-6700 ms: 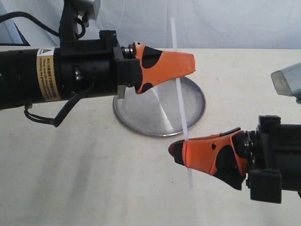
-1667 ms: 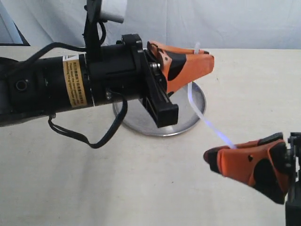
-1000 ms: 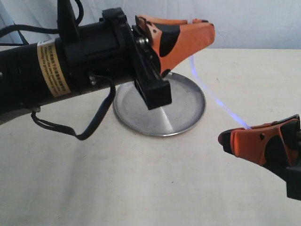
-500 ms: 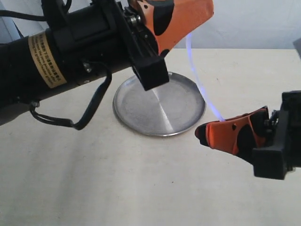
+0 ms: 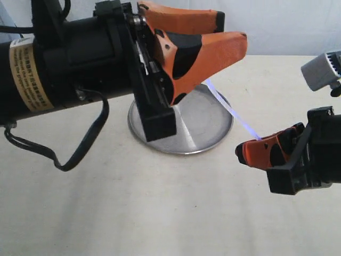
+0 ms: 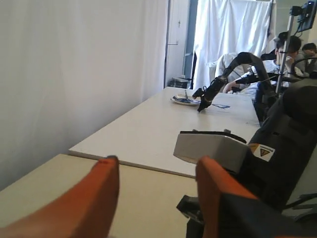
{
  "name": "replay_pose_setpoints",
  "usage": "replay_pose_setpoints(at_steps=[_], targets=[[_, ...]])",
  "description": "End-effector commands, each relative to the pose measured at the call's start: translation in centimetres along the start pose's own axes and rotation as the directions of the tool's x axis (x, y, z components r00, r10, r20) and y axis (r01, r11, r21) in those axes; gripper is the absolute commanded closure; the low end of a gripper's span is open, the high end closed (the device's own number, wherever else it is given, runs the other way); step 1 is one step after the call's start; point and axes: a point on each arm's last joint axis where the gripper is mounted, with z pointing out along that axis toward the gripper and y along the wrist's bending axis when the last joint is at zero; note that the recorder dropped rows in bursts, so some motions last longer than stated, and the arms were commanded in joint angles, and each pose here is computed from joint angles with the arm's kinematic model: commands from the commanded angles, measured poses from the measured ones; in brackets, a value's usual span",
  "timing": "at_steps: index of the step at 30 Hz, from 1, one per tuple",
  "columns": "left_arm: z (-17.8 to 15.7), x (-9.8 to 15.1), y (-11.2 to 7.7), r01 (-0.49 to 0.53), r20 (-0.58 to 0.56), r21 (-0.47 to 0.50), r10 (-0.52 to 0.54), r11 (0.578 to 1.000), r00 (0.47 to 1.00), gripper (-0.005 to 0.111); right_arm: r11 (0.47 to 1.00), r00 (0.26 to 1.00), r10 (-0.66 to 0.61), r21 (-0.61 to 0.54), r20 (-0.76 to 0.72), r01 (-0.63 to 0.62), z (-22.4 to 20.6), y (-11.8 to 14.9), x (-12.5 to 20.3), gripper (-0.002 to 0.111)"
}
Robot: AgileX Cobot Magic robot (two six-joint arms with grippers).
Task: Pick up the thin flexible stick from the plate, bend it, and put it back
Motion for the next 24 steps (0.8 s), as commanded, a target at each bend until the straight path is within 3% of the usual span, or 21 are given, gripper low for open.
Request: replay_pose_setpoints(at_steps=[1,10,18,20,24], targets=[[-0.9,-0.8,-0.4,-0.014,-0.024,-0.036,0.013,0.999,1.0,0.047,0.999,1.0,0.0,0.044,-0.002,0.0,-0.1,-0.4,0.0,0.109],[-3.1,-2.7,-1.1,-0.133,-0.067,-0.115,0.126,0.984,0.99,0.055,0.98,1.0,-0.008,0.197,-0.003,0.009,0.1,-2.0,-0.2,0.109],[-4.8,-3.3,-1.6,-0.075,-0.122,-0.169,0.055,0.983,0.991,0.062,0.959,0.994,0.04,0.282,-0.102,-0.01,3.3,-4.4,0.0,0.109],[-5.1,-3.4,-1.7,-0.052,-0.136,-0.185,0.027,0.981,0.99,0.069,0.951,0.995,0.048,0.31,-0.087,-0.018,4.5,-5.3,-0.3,0.109],[-6.0,-3.7,-1.8,-0.074,-0.164,-0.222,0.038,0.972,0.986,0.101,0.931,0.995,0.065,0.362,-0.072,-0.035,7.5,-7.3,-1.0,0.109]])
